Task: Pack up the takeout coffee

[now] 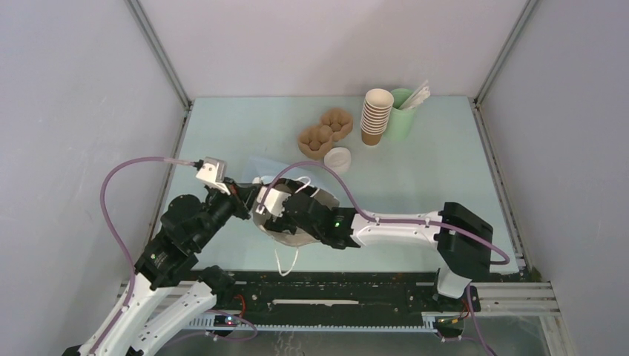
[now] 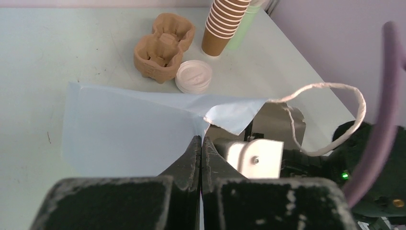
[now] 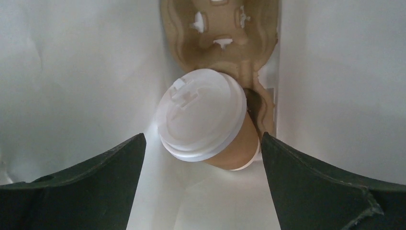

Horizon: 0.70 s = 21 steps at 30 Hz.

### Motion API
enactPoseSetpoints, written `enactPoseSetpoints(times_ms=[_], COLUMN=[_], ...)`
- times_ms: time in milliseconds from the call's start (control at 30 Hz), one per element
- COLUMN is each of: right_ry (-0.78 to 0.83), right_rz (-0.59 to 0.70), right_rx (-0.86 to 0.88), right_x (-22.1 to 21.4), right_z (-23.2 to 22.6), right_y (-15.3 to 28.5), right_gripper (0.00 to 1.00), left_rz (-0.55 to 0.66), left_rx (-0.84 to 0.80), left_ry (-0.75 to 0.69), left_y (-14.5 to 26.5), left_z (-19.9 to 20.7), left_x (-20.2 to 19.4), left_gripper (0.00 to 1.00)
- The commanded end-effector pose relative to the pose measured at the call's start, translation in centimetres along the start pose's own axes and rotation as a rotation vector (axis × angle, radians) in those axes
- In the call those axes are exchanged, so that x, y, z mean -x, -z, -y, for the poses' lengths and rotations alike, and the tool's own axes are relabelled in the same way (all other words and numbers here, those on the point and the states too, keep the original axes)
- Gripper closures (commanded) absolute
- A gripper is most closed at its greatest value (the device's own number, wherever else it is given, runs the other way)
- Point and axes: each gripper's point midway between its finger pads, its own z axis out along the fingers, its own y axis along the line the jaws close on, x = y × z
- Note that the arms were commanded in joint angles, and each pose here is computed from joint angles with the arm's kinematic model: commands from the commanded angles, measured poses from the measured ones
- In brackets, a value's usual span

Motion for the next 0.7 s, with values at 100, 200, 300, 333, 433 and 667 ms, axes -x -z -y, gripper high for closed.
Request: enactPoseSetpoints(times_ms=[100, 200, 300, 333, 433, 667], right_ry=[0.036, 0.046, 0.061, 0.06, 0.064, 0.1], right_rz=[-0.058, -0.093, -0.114, -0.12, -0.159, -0.131], right_rx=[-0.004, -0.006, -0.016, -0.024, -0.047, -0.084], right_x=[-1.0, -1.9, -2.5, -2.6, -3.2, -2.5], right_z=[-0.1, -0.1, -0.2, -0.1, 0.2, 0.9], right_y=[-1.5, -1.9, -2.4, -2.6, -3.2, -4.1], right_gripper=[0.0, 0.0, 0.0, 0.0, 0.0, 0.04], left_rz=[0.043, 0.04, 0.039, 0.036, 0.035, 0.028], left_rx=[-0.039, -0.024, -0.011, -0.009, -0.007, 0.009], left_ry=[0.001, -0.003, -0.005, -0.005, -0.003, -0.003], left_y=[0.0, -0.1, -0.1, -0.1, -0.2, -0.1], left_z=[1.1, 0.8, 0.5, 0.5, 0.4, 0.1], left_x=[2.0, 1.8, 1.6, 1.6, 1.5, 1.3], left_gripper=[1.0, 1.0, 1.0, 1.0, 1.0, 1.0])
